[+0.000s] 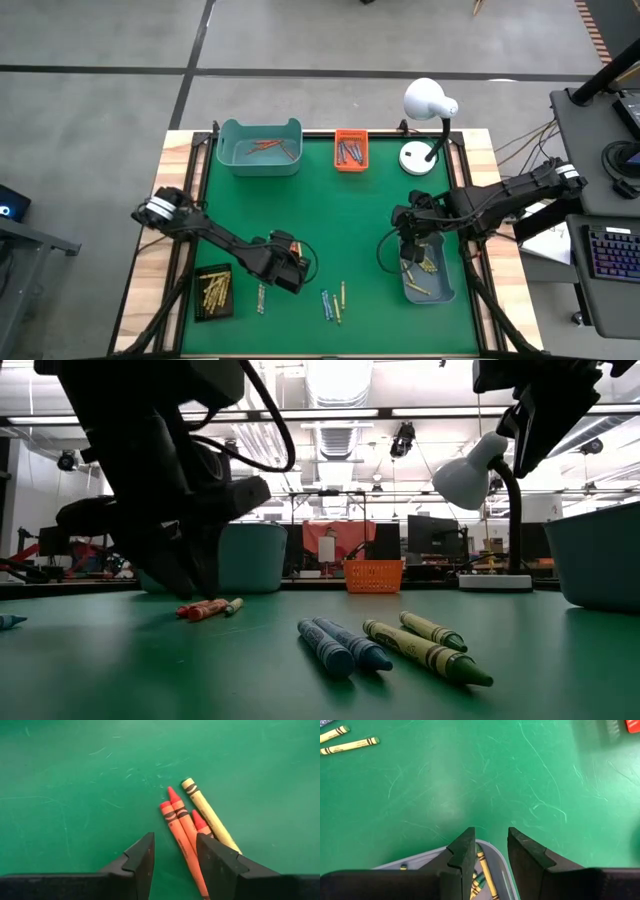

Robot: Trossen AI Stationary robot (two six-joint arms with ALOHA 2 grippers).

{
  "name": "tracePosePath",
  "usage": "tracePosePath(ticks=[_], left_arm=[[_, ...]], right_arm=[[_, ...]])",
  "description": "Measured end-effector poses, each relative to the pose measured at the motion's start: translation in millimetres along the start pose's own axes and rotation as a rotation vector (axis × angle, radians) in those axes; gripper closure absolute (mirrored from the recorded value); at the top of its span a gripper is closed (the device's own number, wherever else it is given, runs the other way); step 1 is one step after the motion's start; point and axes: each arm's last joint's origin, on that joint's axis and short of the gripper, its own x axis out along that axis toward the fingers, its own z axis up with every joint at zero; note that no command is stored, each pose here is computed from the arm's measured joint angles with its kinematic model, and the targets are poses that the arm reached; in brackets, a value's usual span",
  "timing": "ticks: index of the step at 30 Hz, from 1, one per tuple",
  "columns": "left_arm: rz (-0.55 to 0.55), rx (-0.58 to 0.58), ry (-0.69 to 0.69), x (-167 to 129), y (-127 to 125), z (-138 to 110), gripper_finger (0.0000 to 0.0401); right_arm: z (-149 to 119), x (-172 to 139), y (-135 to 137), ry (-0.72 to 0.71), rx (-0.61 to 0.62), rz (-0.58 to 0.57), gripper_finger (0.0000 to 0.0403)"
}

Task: Sort crayons
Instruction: Put the orange crayon into the green bin

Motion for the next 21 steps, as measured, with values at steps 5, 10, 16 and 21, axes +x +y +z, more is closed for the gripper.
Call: tracePosePath(ticks=[5, 10, 16, 21], left_arm=[[0.011, 0.006, -0.007, 3.8, -0.4, -2.1, 0.0272], [0.014, 0.008, -0.007, 4.5, -0.3, -2.5, 0.0272], [0.041, 0.025, 0.012, 5.8, 2.4, -3.6, 0.0285], [0.042, 0.026, 0.014, 5.3, 2.7, -3.5, 0.0296]], right_arm=[[0.4, 0.0, 0.2, -0.004, 0.001, 0.002, 0.03], [0.8, 0.0, 0.4, -0.008, 0.001, 0.004, 0.03], [1.0, 0.0, 0.5, -0.01, 0.002, 0.005, 0.03], [1.1, 0.0, 0.5, -0.011, 0.001, 0.005, 0.03]])
